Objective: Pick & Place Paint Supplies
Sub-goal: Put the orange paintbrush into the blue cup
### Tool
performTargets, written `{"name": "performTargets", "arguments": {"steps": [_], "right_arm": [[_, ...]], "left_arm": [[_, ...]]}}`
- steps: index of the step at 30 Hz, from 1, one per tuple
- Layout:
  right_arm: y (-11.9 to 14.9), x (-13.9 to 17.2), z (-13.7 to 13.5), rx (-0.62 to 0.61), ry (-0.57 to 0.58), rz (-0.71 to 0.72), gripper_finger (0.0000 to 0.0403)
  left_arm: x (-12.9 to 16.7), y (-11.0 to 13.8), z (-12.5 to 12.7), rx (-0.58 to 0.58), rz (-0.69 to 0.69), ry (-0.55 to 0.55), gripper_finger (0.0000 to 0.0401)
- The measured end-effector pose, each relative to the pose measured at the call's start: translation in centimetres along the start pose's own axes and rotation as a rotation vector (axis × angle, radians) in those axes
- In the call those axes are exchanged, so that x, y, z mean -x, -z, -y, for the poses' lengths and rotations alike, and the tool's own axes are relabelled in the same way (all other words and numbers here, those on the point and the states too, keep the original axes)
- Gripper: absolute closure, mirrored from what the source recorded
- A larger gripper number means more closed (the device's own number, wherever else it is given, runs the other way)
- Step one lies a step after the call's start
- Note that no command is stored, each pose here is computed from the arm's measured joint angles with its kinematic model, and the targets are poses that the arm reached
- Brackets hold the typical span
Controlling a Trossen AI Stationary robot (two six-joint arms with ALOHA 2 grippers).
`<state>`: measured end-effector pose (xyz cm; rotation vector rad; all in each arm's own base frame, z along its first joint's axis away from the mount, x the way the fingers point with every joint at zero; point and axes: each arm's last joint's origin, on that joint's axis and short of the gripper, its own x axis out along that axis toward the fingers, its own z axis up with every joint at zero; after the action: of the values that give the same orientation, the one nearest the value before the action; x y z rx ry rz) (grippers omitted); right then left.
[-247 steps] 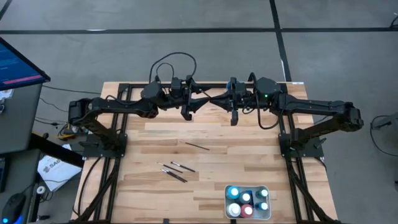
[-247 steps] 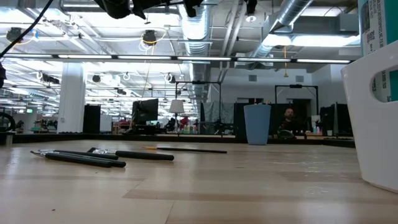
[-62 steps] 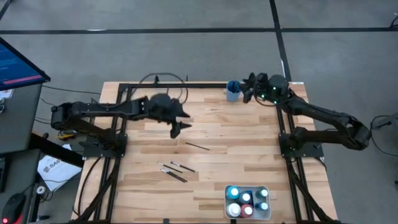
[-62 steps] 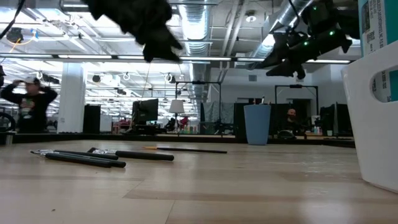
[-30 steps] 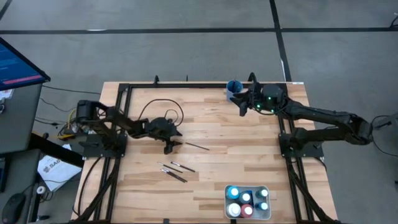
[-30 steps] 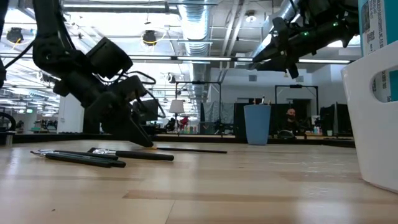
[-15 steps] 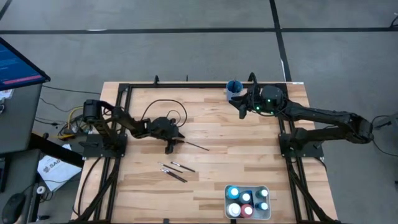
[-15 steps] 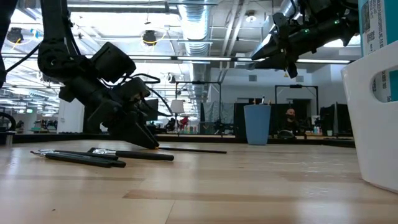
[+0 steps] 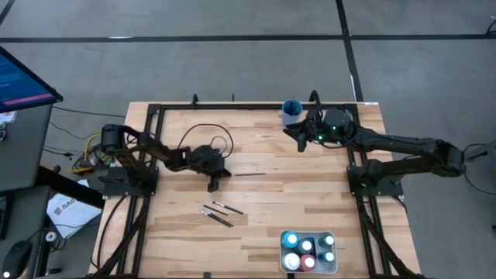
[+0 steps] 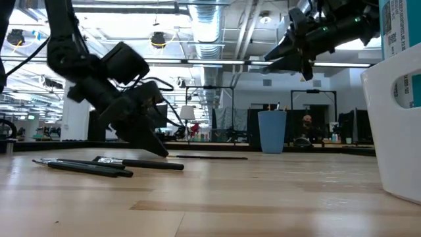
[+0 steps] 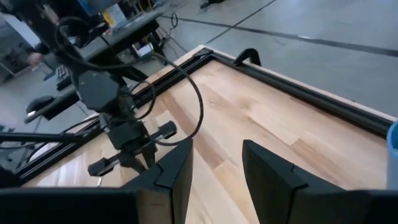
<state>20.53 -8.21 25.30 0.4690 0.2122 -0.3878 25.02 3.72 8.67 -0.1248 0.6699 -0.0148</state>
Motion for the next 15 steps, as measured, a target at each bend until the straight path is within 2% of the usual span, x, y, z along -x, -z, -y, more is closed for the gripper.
{"name": "performTargets", "arguments": {"steps": [3,10,15], "right_arm": [[-1.0,-0.2,-1.0,0.041,0.001,-0.058,0.0272],[-3.6,-2.8,-4.1,0.269,0.01,-0.306,0.0267],[-4.1,-6.0,-6.9,0.431,-0.026,-0.514,0.0236]], "left_arm": [[0.2,-2.1,0.1,0.001,-0.008,-0.006,0.0401],[0.9,-6.2,0.2,-0.079,0.005,-0.029,0.0401],[1.3,-7.3,0.2,-0.083,0.027,-0.061,0.0401]]}}
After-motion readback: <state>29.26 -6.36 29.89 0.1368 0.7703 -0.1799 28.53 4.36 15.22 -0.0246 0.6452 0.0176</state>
